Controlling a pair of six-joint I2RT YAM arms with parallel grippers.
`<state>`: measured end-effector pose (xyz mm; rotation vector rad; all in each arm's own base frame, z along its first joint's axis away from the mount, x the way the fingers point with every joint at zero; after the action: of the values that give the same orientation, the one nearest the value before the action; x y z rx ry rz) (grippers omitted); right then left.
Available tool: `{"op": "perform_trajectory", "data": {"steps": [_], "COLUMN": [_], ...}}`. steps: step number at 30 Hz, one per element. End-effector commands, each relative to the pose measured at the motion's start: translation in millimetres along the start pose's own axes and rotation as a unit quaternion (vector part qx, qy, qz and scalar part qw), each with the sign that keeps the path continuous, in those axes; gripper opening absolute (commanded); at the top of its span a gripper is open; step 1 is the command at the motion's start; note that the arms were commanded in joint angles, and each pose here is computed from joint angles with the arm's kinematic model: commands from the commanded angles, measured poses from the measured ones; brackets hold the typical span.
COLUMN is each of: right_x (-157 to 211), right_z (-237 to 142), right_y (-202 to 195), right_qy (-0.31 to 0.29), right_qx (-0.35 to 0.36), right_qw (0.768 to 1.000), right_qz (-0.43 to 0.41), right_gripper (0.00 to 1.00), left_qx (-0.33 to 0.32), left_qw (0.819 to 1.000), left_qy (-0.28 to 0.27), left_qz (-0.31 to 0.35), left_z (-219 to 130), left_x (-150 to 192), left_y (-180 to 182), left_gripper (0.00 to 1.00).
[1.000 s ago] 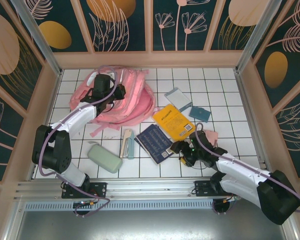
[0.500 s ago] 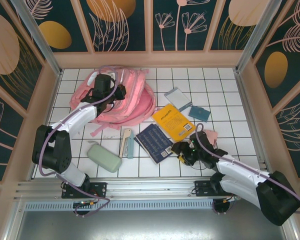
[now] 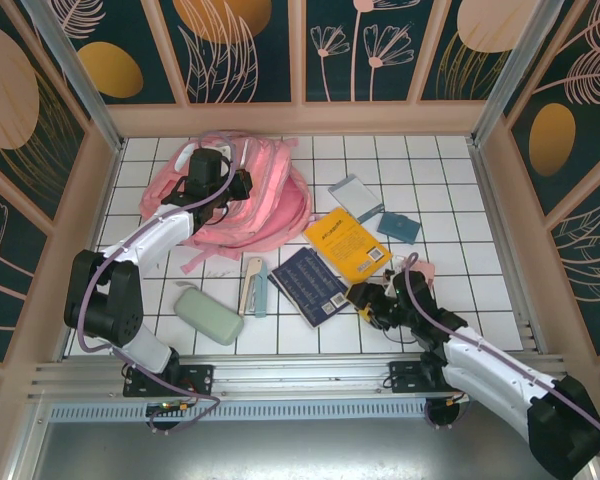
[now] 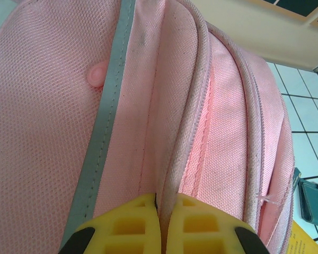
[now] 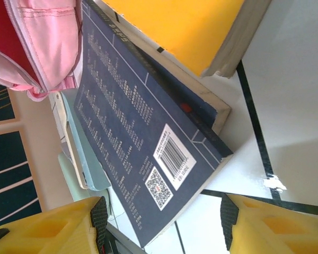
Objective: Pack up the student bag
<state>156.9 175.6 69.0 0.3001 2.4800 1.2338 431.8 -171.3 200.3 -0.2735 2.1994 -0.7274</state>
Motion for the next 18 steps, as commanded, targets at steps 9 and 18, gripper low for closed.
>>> {"op": "perform_trajectory", "data": {"steps": [9,18], "right_x": [-10.1,-11.1], "right_z": [14.5,21.3], "right_y": [3.6,-4.7], "right_qy": [-0.001,0.008], "right_qx": [-0.018,0.009], "right_qw": [1.0,1.0], "right_qz": [-0.007,-0.007], "right_gripper": [0.59,0.58], "left_qx": [0.059,0.062], "left_qw": [0.997,0.997], "left_qy": [-0.035,-0.035], "left_qz": [0.024,0.025], "left_z": [-16.9,-17.5], "left_x": [-19.3,-19.9], "left_y": [-34.0,-35.2], "left_gripper": [0.0,0.0]}}
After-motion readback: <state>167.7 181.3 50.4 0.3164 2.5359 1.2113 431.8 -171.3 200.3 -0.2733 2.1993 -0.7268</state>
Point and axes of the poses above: each hand's point on the last joint's axis, 136 mm out from that joint toward the fingers, its own z axis out along the fingers, its own y axis along the line the jaws close on, x = y × z, the point moved 2 cm from there along -z, back along the fingers, and after that the axes turned 12 degrees about -z, right-handed, at the moved point
